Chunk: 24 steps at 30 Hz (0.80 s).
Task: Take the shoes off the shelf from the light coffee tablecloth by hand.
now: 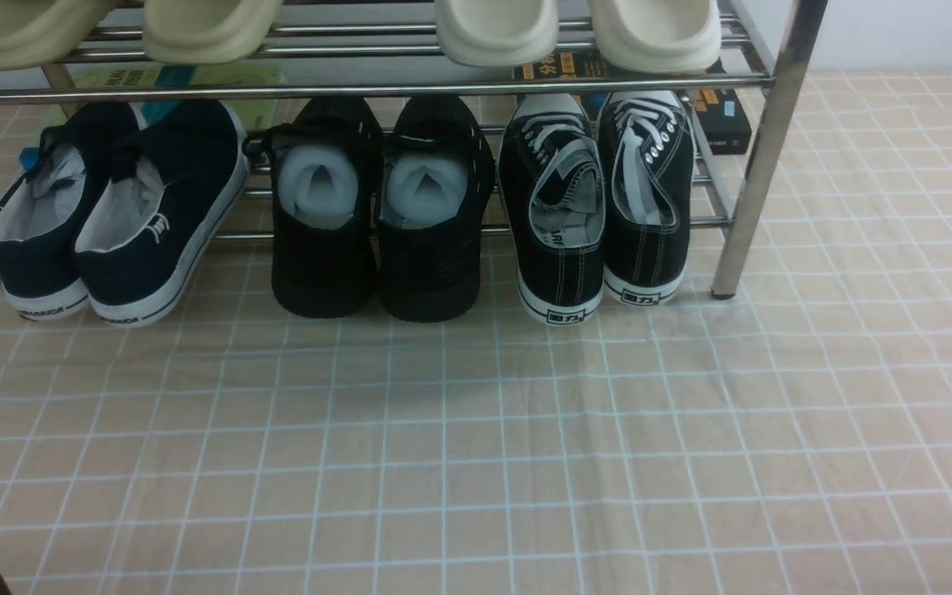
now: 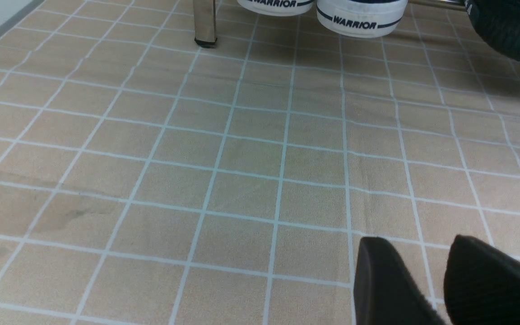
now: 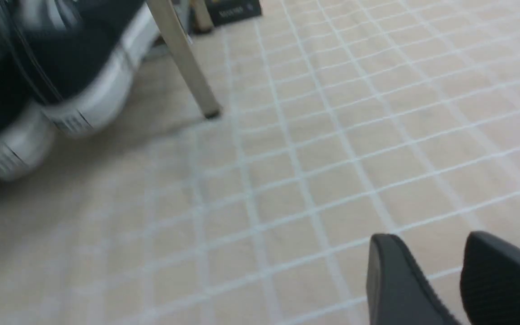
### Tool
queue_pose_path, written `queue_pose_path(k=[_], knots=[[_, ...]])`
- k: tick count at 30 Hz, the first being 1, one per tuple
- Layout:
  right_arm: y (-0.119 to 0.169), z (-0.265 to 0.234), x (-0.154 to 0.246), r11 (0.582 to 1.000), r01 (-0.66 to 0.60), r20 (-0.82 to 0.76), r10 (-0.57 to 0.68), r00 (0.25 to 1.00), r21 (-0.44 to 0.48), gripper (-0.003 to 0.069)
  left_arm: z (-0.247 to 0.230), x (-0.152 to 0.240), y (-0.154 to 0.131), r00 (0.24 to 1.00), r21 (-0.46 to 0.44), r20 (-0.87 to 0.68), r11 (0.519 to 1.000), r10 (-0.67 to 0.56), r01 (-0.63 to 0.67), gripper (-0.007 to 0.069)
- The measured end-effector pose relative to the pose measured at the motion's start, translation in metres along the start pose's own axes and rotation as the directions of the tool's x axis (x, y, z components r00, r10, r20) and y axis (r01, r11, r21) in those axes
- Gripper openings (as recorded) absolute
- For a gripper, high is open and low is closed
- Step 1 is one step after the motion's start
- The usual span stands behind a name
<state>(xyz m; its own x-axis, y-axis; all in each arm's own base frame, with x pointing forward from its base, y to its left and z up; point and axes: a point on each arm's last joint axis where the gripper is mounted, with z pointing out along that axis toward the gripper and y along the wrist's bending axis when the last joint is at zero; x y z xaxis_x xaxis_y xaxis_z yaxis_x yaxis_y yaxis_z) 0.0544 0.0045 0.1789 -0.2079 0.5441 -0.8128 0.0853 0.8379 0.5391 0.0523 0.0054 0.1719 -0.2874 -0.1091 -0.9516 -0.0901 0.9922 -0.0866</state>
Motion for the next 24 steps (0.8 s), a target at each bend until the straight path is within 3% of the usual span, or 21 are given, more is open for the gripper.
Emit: queue_pose_path(k=[1, 2, 3, 5, 8, 12, 14, 17, 19, 21, 22, 24], knots=[[0.002, 0.0, -0.001, 0.992, -0.126, 0.003, 0.126, 0.992, -0.024, 0.024, 0.0, 0.0, 0.0, 1.0, 0.0, 0.0, 1.0, 0.0, 0.0, 0.0239], [0.003, 0.0, -0.001, 0.99, -0.138, 0.004, 0.138, 0.99, -0.029, 0.024, 0.0, 0.0, 0.0, 1.0, 0.0, 0.0, 1.0, 0.0, 0.0, 0.0239], [0.005, 0.0, -0.001, 0.95, -0.305, -0.002, 0.306, 0.952, -0.059, 0.024, 0.0, 0.0, 0.0, 1.0, 0.0, 0.0, 1.0, 0.0, 0.0, 0.0239], [0.007, 0.0, -0.001, 0.914, -0.399, -0.014, 0.399, 0.917, -0.073, 0.024, 0.0, 0.0, 0.0, 1.0, 0.0, 0.0, 1.0, 0.0, 0.0, 0.0239], [0.008, 0.0, -0.002, 0.872, -0.482, -0.022, 0.482, 0.876, -0.091, 0.024, 0.0, 0.0, 0.0, 1.0, 0.0, 0.0, 1.0, 0.0, 0.0, 0.0239], [0.01, -0.001, -0.004, 0.856, -0.506, -0.019, 0.507, 0.862, -0.108, 0.0228, 0.0, 0.0, 0.0, 1.0, 0.0, 0.0, 1.0, 0.0, 0.0, 0.0239], [0.014, -0.003, -0.012, 0.889, -0.439, 0.012, 0.444, 0.896, -0.134, 0.0192, 0.0, 0.0, 0.0, 1.0, 0.0, 0.0, 1.0, 0.0, 0.0, 0.0239], [0.034, -0.018, -0.045, 0.958, -0.204, 0.149, 0.236, 0.96, -0.202, 0.01, 0.0, 0.0, 0.0, 1.0, 0.0, 0.0, 1.0, 0.0, 0.0, 0.0239], [0.051, -0.028, -0.072, 0.979, -0.025, 0.234, 0.072, 0.969, -0.201, 0.0022, 0.0, 0.0, 0.0, 1.0, 0.0, 0.0, 1.0, 0.0, 0.0, 0.0239], [0.061, -0.031, -0.086, 0.981, 0.067, 0.257, -0.018, 0.966, -0.183, -0.0006, 0.0, 0.0, 0.0, 1.0, 0.0, 0.0, 1.0, 0.0, 0.0, 0.0239], [0.073, -0.028, -0.103, 0.972, 0.184, 0.222, -0.15, 0.963, -0.143, -0.0013, 0.0, 0.0, 0.0, 1.0, 0.0, 0.0, 1.0, 0.0, 0.0, 0.0239], [0.082, -0.018, -0.112, 0.959, 0.259, 0.107, -0.247, 0.963, -0.118, -0.001, 0.0, 0.0, 0.0, 1.0, 0.0, 0.0, 1.0, 0.0, 0.0, 0.0239]])
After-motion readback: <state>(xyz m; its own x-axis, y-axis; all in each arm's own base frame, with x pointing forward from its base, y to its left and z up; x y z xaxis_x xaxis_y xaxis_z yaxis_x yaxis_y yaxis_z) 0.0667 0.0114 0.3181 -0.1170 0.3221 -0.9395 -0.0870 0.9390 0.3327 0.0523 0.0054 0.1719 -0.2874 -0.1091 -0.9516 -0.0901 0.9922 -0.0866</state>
